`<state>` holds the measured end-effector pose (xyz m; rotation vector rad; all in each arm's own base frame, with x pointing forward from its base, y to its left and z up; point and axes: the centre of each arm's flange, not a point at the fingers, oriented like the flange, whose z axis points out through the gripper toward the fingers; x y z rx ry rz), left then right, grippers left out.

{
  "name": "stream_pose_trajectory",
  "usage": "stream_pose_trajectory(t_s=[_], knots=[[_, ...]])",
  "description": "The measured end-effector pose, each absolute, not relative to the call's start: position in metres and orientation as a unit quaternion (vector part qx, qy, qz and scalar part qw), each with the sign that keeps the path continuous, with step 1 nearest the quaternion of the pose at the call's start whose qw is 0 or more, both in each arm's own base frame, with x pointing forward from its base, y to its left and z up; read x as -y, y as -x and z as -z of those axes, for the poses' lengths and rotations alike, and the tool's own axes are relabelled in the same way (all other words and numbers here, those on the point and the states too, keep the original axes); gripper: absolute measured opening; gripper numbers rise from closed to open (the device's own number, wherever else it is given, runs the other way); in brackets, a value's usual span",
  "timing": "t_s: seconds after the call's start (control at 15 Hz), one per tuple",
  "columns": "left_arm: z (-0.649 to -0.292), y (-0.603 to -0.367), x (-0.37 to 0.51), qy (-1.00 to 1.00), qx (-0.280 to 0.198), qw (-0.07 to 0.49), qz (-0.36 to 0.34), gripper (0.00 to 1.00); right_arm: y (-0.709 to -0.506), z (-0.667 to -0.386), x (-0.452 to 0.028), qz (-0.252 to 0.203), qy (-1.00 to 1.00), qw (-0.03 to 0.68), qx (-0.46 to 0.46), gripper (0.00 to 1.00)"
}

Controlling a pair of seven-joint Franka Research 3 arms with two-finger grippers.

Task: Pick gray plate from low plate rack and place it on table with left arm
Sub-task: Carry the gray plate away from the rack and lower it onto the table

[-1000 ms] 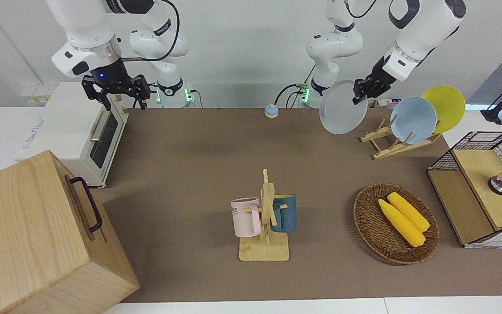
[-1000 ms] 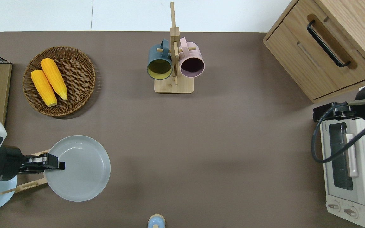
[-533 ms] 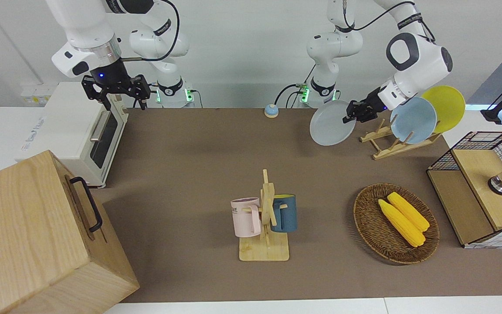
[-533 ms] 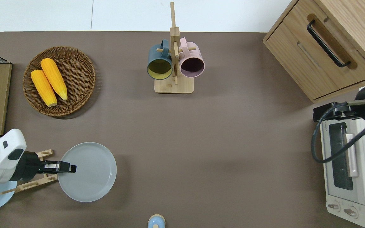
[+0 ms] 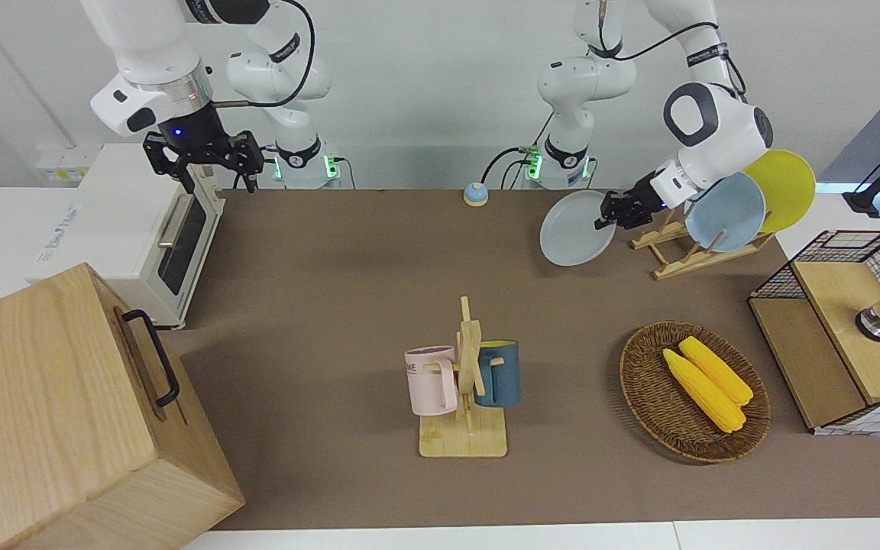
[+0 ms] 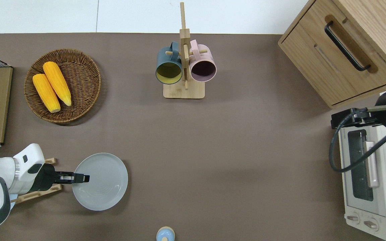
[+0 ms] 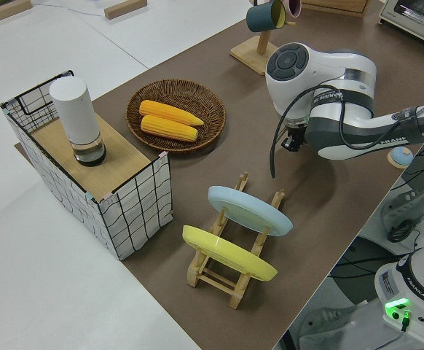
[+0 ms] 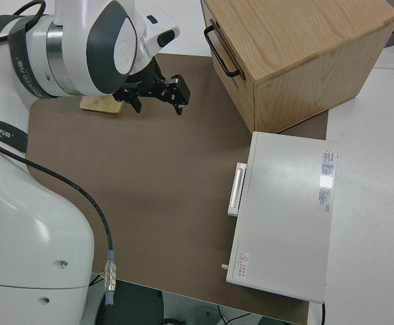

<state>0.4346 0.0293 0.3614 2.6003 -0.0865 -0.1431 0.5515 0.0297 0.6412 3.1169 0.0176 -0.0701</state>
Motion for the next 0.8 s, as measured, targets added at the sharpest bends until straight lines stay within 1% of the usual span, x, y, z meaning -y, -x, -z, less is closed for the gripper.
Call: stream_pose_trajectory(t_s=[0.27, 0.6, 0.8], knots=[[-0.346, -0.43, -0.03, -0.961, 0.039, 0.268, 0.049, 0.09, -0.551, -0.641, -0.03, 0.022, -1.0, 0.012, -0.006, 0.99], [-0.344, -0.43, -0.03, -0.961, 0.048, 0.268, 0.046, 0.09, -0.551, -0.641, -0.03, 0.022, -1.0, 0.012, -0.006, 0.99], [-0.337, -0.431, -0.031, -0.961, 0.062, 0.267, 0.043, 0.12, -0.551, -0.641, -0.03, 0.022, -1.0, 0.012, -0.006, 0.99]])
